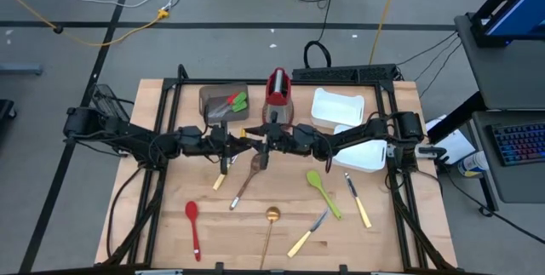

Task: Pick & Place Kitchen Items
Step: Put the yellow spatula into the black bin, then put the top left yellow table knife into the top white bin

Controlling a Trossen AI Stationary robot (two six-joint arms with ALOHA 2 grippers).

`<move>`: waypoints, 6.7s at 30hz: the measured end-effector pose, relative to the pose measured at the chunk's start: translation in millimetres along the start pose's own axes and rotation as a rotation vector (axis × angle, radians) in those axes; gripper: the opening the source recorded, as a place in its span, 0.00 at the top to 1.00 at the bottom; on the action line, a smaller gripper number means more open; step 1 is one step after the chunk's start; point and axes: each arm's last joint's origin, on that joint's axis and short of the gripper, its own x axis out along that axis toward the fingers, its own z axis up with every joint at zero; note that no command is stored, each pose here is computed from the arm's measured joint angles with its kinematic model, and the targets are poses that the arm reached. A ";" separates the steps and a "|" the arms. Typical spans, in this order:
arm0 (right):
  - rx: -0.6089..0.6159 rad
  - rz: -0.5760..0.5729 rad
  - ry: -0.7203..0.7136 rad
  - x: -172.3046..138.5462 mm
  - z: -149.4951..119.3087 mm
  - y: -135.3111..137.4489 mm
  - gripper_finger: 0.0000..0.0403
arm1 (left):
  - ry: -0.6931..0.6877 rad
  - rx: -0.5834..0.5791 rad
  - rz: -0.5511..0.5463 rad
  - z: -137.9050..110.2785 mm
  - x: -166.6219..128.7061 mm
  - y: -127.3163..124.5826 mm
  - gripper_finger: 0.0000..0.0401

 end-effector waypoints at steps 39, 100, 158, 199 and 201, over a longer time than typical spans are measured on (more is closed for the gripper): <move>-0.044 -0.082 0.560 -20.4 -53.5 18.0 0.56 | 0.261 0.158 0.516 28.6 -16.7 49.8 0.92; -0.047 -0.088 0.559 -20.1 -53.4 16.9 0.57 | 0.848 0.120 0.867 -11.0 -16.2 159.7 0.67; 0.170 -0.217 0.583 -98.0 -116.2 -23.7 0.56 | 0.778 -0.378 0.502 -45.6 -37.9 -14.3 0.69; 0.178 -0.208 0.553 -96.4 -113.8 -23.1 0.58 | 0.850 0.083 0.414 -98.5 -39.5 -33.7 0.87; 0.175 -0.207 0.554 -96.4 -113.8 -23.1 0.58 | 0.840 0.077 0.426 -98.0 -39.5 -33.5 0.90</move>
